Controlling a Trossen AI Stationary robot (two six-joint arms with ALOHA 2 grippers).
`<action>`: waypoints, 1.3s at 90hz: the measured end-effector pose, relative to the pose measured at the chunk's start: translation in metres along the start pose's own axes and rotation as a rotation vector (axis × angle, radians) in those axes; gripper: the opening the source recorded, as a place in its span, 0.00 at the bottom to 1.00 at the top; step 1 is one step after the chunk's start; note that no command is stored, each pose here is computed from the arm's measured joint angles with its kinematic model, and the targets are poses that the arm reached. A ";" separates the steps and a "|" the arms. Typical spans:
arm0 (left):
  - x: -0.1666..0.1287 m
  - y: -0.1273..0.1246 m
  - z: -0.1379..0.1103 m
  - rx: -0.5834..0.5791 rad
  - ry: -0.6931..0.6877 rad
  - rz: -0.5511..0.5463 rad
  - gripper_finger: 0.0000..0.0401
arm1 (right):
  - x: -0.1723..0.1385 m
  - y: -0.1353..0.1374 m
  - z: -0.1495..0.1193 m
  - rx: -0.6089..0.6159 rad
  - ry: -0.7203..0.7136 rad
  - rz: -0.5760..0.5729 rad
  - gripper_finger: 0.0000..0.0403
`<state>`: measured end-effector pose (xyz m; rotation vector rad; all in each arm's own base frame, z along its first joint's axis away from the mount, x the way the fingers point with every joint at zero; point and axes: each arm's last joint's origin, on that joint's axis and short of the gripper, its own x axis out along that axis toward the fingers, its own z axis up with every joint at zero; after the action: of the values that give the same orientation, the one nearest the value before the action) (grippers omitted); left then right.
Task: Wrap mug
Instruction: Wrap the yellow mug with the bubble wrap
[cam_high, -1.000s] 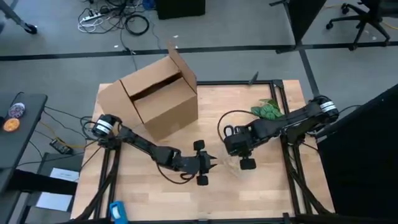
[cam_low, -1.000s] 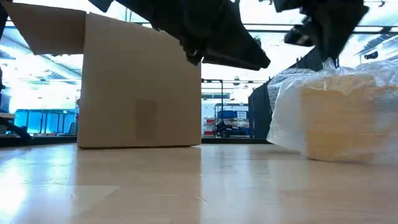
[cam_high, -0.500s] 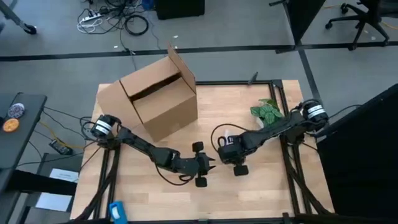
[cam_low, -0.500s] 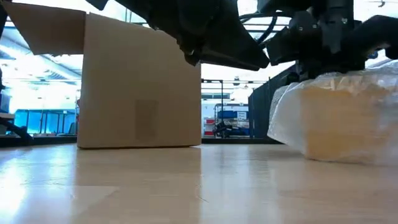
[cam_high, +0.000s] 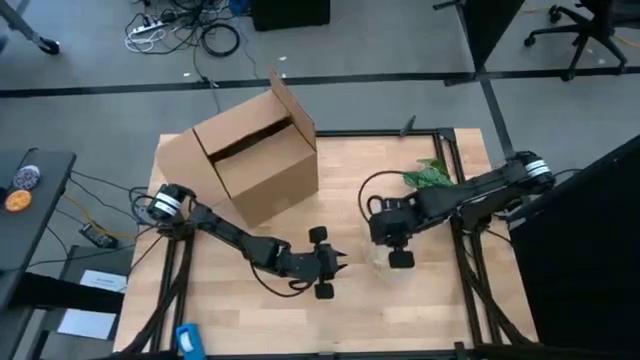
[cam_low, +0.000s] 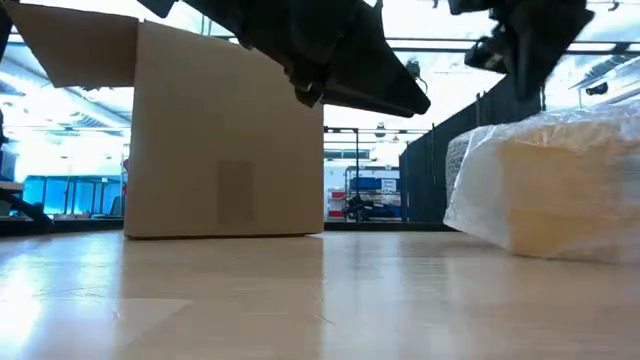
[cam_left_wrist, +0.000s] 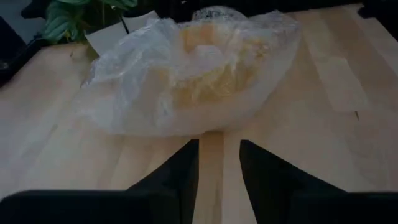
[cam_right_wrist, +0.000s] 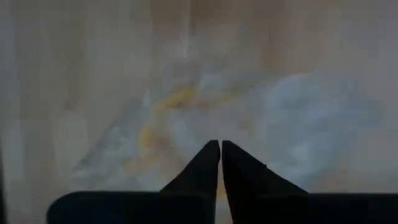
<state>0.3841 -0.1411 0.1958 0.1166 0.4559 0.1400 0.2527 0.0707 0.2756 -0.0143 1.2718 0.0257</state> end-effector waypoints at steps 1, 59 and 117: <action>0.000 0.000 0.000 0.000 0.000 0.000 0.25 | 0.001 0.000 -0.001 0.000 0.004 -0.007 0.00; 0.000 0.000 0.002 -0.015 -0.022 -0.002 0.25 | 0.084 0.020 -0.008 -0.079 0.195 -0.041 0.00; 0.000 0.000 0.001 -0.014 -0.007 -0.001 0.25 | 0.088 0.019 -0.015 -0.058 0.115 -0.093 0.00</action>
<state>0.3845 -0.1413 0.1962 0.1032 0.4480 0.1422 0.2635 0.0906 0.1872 -0.1266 1.3834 -0.0190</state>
